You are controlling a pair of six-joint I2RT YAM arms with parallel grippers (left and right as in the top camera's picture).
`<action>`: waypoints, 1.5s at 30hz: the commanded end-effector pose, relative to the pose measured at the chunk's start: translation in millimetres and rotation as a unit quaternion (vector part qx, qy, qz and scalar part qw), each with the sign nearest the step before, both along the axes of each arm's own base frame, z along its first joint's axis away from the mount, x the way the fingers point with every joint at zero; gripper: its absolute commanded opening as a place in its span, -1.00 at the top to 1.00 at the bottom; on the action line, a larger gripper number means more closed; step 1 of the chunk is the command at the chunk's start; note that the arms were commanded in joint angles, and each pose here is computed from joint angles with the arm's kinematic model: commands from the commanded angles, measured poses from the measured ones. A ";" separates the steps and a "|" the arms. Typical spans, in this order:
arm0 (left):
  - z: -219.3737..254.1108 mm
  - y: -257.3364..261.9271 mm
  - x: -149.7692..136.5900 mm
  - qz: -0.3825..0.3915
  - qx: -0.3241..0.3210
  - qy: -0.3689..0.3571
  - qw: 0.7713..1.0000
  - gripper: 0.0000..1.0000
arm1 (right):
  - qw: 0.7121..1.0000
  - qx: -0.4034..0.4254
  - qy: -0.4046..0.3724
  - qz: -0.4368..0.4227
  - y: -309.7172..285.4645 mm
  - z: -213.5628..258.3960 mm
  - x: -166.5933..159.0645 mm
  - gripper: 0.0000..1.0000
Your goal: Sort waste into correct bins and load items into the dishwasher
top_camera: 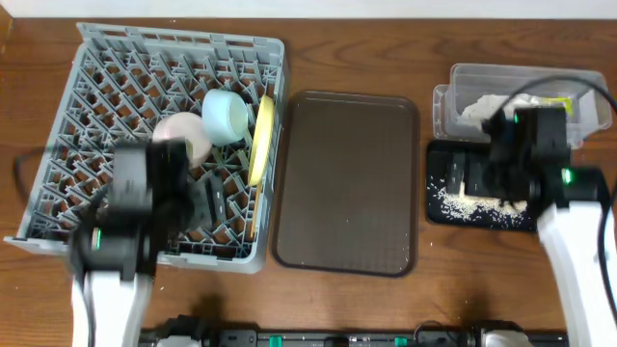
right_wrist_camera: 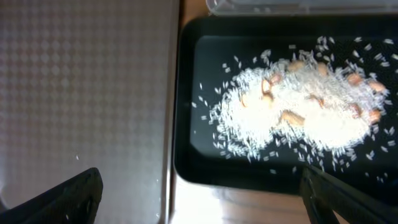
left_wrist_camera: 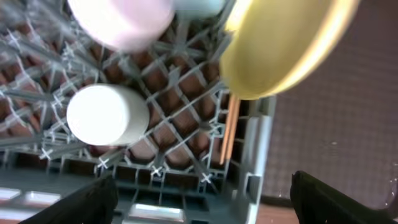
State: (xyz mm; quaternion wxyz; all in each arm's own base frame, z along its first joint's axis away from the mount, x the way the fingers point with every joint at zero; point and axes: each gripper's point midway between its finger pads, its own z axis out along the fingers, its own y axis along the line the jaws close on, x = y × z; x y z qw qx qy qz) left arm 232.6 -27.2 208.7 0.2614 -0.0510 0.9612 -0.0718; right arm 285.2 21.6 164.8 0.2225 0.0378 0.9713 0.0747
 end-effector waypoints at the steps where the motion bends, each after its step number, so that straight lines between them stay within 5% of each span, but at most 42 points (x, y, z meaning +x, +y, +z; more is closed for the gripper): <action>1: 11.4 -3.0 -27.3 -0.033 0.018 -0.077 0.996 -0.78 | 0.997 -0.011 -0.081 -0.012 -3.9 18.0 -27.8 -0.99; 2: 15.2 -3.0 -37.5 -0.035 0.016 -0.107 0.994 -0.92 | 0.992 -0.018 -0.125 -0.017 -7.0 27.2 -37.9 -0.99; 10: 38.7 -0.9 -57.2 -0.032 0.010 -0.190 0.981 -0.94 | 0.976 -0.027 -0.215 -0.028 -12.4 53.8 -87.0 -0.98; 28: 37.7 -0.9 -57.1 -0.032 0.010 -0.188 0.982 -0.96 | 0.990 -0.026 -0.138 -0.023 -10.8 24.6 -122.0 -0.99; 38: 37.6 -0.9 -57.1 -0.032 0.010 -0.187 0.982 -0.96 | 0.972 -0.022 -0.231 -0.024 -10.3 42.4 -122.0 -0.99; 45: 37.6 -0.9 -57.1 -0.032 0.010 -0.187 0.982 -0.96 | 0.921 -0.009 -0.390 0.014 4.2 33.0 -75.4 -0.99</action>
